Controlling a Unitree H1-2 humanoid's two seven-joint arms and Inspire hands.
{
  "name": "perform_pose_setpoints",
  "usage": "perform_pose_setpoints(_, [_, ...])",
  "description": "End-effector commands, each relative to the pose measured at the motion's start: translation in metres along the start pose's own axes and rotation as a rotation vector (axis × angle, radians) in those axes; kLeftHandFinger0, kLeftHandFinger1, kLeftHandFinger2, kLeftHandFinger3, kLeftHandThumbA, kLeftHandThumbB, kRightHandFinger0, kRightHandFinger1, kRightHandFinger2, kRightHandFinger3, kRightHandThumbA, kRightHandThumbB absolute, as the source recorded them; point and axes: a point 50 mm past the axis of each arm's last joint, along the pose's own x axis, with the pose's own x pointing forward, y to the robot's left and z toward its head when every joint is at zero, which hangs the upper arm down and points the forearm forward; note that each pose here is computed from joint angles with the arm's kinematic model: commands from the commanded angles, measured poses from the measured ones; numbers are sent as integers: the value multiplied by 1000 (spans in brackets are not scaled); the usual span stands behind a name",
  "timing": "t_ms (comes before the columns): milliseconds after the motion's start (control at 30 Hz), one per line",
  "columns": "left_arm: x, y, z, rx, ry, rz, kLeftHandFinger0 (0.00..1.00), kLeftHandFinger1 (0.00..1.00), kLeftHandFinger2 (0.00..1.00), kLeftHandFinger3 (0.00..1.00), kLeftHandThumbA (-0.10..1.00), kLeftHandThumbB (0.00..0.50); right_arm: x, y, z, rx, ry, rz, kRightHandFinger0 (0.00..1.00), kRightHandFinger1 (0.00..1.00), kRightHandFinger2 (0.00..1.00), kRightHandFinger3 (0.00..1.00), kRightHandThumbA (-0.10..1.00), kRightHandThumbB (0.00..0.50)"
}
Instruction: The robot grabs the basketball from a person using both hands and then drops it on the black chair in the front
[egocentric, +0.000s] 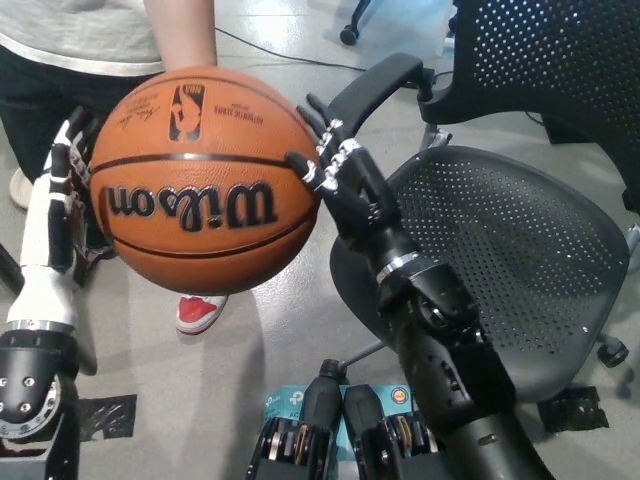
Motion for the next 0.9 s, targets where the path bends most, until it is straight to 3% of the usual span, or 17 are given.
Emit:
perform_pose_setpoints(0, [12, -65, 8, 25, -11, -175, 1000, 1000, 1000, 1000, 1000, 198, 33, 85, 0, -228, -82, 198, 1000, 1000, 1000, 1000, 1000, 359])
perform_pose_setpoints(167, [15, -91, 12, -148, 6, -230, 1000, 1000, 1000, 1000, 1000, 150, 32, 102, -6, -243, -94, 132, 1000, 1000, 1000, 1000, 1000, 348])
perform_pose_setpoints(300, [25, -100, 15, -153, -5, -253, 1000, 1000, 1000, 1000, 1000, 131, 32, 99, -2, -206, -128, 85, 1000, 1000, 1000, 1000, 1000, 301])
perform_pose_setpoints(433, [32, -109, 24, -157, -1, -285, 1000, 1000, 1000, 1000, 1000, 117, 32, 93, 6, -180, -144, 61, 1000, 1000, 1000, 1000, 1000, 326])
perform_pose_setpoints(500, [34, -115, 31, -156, -3, -283, 1000, 1000, 1000, 1000, 1000, 104, 31, 90, 15, -179, -157, 53, 1000, 1000, 1000, 1000, 1000, 301])
perform_pose_setpoints(567, [36, -119, 37, -123, 8, -277, 1000, 1000, 1000, 1000, 1000, 118, 31, 87, 22, -190, -179, 46, 1000, 1000, 1000, 1000, 1000, 269])
perform_pose_setpoints(700, [46, -128, 53, -112, -4, -275, 1000, 1000, 1000, 1000, 1000, 153, 36, 79, 43, -201, -237, 21, 1000, 1000, 1000, 1000, 1000, 255])
perform_pose_setpoints(867, [57, -139, 78, -127, -84, -292, 1000, 1000, 1000, 1000, 1000, 139, 36, 75, 71, -190, -309, 7, 1000, 1000, 1000, 1000, 1000, 242])
